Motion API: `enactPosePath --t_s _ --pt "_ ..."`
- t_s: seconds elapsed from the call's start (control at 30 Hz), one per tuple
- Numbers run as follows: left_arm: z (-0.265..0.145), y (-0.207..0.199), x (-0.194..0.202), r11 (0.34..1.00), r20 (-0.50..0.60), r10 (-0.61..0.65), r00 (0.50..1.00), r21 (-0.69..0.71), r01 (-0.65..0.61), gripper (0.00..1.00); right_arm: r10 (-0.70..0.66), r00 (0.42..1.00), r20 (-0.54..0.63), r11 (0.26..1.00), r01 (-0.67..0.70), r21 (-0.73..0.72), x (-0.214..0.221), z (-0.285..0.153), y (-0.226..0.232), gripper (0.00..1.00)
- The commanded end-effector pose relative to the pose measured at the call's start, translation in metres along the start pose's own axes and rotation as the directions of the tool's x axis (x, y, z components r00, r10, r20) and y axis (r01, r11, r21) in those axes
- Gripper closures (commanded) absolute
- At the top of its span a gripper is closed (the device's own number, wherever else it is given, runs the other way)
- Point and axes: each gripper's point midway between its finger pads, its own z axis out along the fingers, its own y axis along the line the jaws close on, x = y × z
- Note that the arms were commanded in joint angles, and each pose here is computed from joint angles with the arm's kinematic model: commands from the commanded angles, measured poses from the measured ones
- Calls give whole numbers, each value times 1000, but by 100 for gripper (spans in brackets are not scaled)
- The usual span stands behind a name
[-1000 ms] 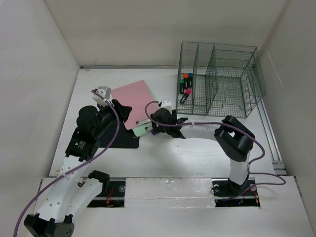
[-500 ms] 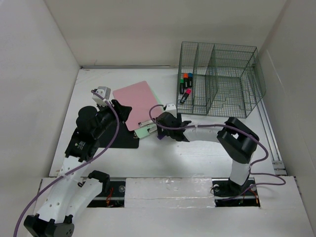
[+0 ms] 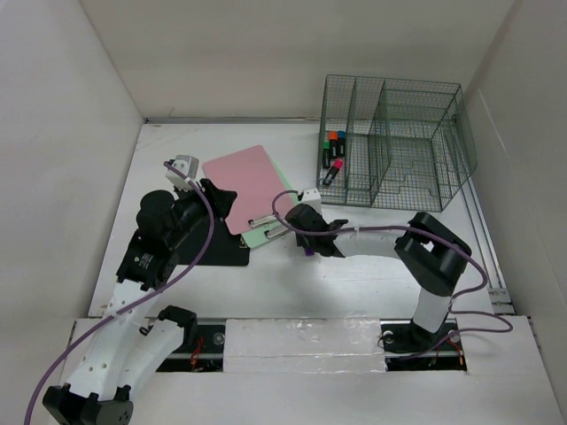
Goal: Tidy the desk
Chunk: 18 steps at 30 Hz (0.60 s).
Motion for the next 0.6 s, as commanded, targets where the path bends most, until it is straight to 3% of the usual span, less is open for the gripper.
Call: enactPosePath --t_s 0.0,0.1,0.23,0.4,0.57 --pt "-3 -12 -19 999 56 16 998 45 -19 68 28 998 52 999 -28 14 -19 -16 -11 83" --pt "-3 -13 -19 999 57 15 998 46 -18 68 41 988 147 999 -44 13 -58 -34 -15 90" --pt "-3 -13 -19 999 56 14 998 52 -17 68 93 951 296 995 -98 2 -131 -47 -35 91" --pt "-4 -13 -20 999 59 17 998 48 -20 67 108 857 504 994 -105 -34 -242 -66 -60 91" --pt "-5 -10 -22 999 69 19 997 30 -21 67 83 827 556 988 -140 62 -306 -49 -113 91"
